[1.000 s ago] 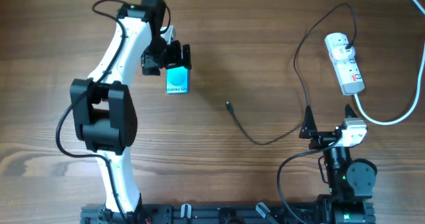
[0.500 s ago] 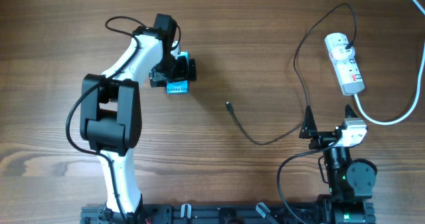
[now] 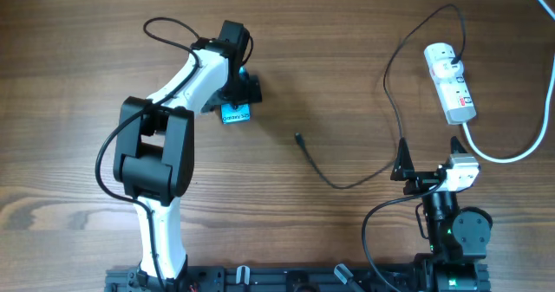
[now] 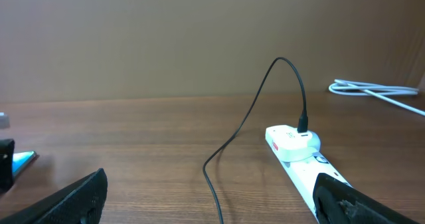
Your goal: Plug charger to phone and switch on socket
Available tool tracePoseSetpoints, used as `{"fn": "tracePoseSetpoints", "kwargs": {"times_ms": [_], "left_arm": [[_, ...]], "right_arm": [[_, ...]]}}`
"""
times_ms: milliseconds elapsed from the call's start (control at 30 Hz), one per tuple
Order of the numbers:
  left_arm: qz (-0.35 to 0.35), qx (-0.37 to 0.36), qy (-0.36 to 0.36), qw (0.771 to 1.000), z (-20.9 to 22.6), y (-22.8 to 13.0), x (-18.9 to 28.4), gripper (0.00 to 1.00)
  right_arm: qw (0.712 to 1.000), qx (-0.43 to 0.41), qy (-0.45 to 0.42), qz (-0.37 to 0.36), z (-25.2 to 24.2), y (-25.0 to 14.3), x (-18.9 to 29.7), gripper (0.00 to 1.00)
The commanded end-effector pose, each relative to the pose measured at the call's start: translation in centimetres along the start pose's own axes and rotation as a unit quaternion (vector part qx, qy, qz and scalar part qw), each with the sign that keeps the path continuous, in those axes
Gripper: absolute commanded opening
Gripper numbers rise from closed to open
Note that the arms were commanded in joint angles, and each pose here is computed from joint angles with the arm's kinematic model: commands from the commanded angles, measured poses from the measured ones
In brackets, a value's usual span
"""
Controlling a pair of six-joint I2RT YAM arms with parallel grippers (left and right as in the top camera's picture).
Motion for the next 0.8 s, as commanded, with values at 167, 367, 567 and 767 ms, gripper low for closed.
{"fn": "tracePoseSetpoints", "kwargs": {"times_ms": [167, 367, 567, 767], "left_arm": [[-0.018, 0.011, 0.007, 1.0, 0.1, 0.5, -0.2, 0.85], [0.019, 0.007, 0.019, 1.0, 0.4, -0.9, -0.1, 0.64], [0.095, 0.007, -0.011, 0.995, 0.0, -3.5, 0.1, 0.59], [0.128, 0.007, -0.001, 0.992, 0.4, -4.6, 0.4, 0.83]], "right_arm": [[1.0, -0.004, 0.005, -0.004, 0.1, 0.1, 0.0, 1.0], [1.0, -0.004, 0.005, -0.004, 0.1, 0.1, 0.0, 1.0], [1.0, -0.004, 0.005, -0.004, 0.1, 0.1, 0.0, 1.0], [1.0, -0.004, 0.006, -0.004, 0.1, 0.1, 0.0, 1.0]]}}
Point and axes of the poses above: each gripper's point midway between its finger pads, its own x axis back along the fingers, its own z axis along the line the jaws close on, y = z × x, the point moved 6 cm from there along x, back along the fingers, and after that the axes turned 9 degrees about -x, right-handed, at the moved point
